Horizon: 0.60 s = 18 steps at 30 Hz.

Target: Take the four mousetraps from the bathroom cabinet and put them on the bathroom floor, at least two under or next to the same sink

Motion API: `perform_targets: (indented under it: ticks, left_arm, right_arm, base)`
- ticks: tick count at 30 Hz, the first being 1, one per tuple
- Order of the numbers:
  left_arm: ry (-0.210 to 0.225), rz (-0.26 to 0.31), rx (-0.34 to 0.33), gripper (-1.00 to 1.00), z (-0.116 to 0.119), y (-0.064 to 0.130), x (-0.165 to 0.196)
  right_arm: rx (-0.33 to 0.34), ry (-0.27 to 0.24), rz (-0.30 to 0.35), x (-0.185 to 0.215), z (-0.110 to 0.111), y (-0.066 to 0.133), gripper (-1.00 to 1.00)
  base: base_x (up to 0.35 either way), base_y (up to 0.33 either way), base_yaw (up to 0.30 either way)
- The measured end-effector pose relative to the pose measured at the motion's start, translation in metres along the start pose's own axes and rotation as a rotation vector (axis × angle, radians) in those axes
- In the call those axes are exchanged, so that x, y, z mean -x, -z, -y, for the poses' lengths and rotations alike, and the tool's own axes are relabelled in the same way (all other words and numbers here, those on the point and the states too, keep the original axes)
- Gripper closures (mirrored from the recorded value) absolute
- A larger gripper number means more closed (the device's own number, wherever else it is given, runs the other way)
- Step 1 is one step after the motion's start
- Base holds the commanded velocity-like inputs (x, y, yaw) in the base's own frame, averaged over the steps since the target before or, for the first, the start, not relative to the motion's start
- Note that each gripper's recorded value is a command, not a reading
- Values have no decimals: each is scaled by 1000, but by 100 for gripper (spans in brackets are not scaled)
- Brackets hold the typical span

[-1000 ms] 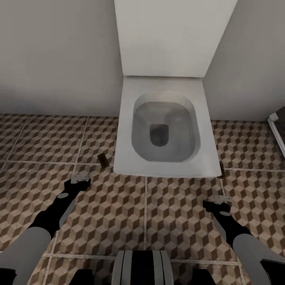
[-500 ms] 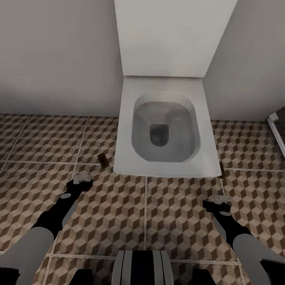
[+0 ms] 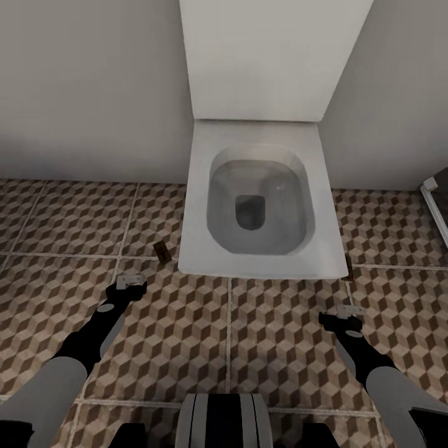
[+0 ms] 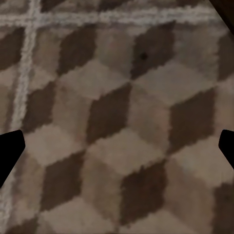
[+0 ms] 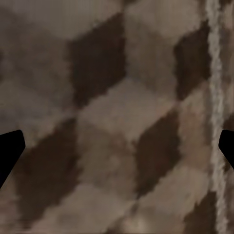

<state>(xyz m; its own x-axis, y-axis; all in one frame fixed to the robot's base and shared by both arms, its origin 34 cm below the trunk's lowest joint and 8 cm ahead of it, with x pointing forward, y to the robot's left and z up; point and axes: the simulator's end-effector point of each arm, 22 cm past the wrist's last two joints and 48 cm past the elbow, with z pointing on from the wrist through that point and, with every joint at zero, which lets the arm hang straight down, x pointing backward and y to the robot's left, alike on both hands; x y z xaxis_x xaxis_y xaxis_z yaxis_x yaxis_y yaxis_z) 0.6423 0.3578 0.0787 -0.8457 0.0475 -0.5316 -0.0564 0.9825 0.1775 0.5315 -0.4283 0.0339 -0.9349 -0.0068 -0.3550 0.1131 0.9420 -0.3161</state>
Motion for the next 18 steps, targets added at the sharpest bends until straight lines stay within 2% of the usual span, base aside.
perform_targets:
  ticks: [8, 18]
  left_arm:
    - [5, 2, 7, -100, -1, 0, 1]
    - [14, 38, 8, -100, -4, 11, 26]
  right_arm:
    - [-1, -2, 6, 3, 0, 0, -100]
    - [-1, -16, 46, 28, 4, 11, -100]
  base:
    - [0, 0, 0]
    - [0, 0, 0]
